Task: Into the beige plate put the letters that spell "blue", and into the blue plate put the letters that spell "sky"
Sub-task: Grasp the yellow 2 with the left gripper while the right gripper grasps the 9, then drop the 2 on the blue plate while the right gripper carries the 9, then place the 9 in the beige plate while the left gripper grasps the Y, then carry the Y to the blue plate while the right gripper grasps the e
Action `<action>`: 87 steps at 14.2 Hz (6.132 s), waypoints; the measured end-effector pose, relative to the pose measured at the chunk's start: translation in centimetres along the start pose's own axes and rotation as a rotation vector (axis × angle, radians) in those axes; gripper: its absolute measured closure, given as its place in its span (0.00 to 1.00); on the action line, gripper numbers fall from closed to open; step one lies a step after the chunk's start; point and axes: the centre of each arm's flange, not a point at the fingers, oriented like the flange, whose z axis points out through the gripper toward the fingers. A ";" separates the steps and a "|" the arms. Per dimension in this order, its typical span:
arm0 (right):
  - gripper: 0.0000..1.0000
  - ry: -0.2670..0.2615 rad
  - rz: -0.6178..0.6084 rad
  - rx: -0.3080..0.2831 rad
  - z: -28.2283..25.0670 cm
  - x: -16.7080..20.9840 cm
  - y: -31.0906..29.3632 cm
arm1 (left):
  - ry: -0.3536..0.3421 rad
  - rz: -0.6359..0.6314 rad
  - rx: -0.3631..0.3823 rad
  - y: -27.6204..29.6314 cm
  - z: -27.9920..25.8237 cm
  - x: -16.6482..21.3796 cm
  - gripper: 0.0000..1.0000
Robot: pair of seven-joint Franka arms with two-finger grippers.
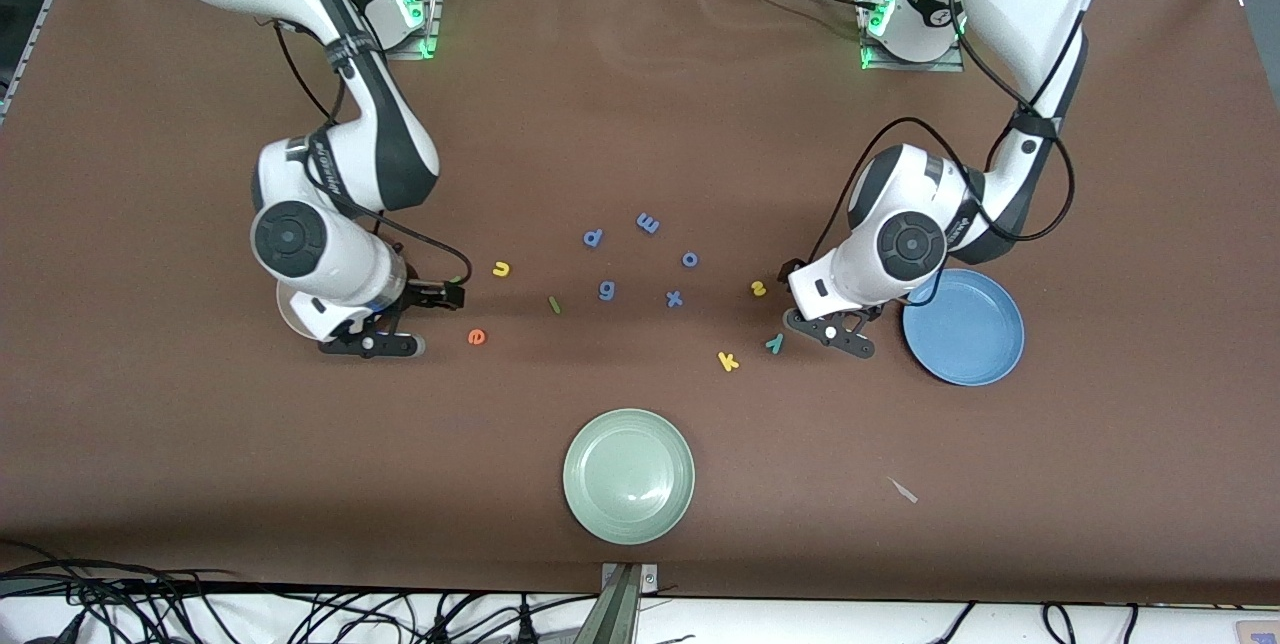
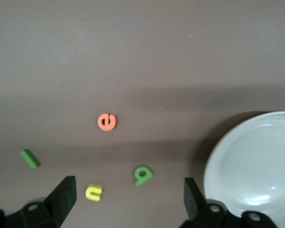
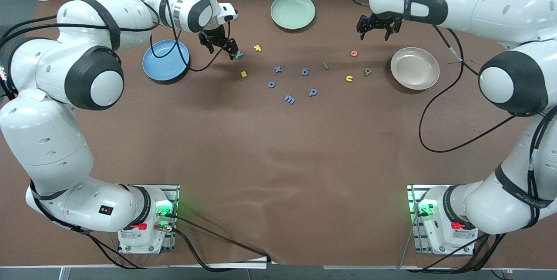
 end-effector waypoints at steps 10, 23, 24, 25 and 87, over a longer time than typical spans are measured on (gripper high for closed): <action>0.00 0.018 0.001 -0.002 8.3 -4.1 0.3 | -0.004 -0.091 -0.012 5.6 7.3 0.3 0.08; 0.30 0.002 -0.004 -0.008 10.6 -5.6 0.5 | -0.002 -0.101 -0.002 5.3 6.9 0.1 0.70; 0.33 0.000 -0.004 -0.009 10.7 -5.6 0.6 | 0.014 -0.117 -0.002 4.2 5.7 0.3 0.70; 0.43 -0.001 -0.004 -0.009 10.9 -5.7 0.6 | 0.032 -0.141 -0.004 2.3 3.9 0.6 0.70; 0.39 0.002 0.045 0.050 10.2 2.8 -3.1 | 0.141 0.025 0.046 -24.9 -0.7 -5.2 0.74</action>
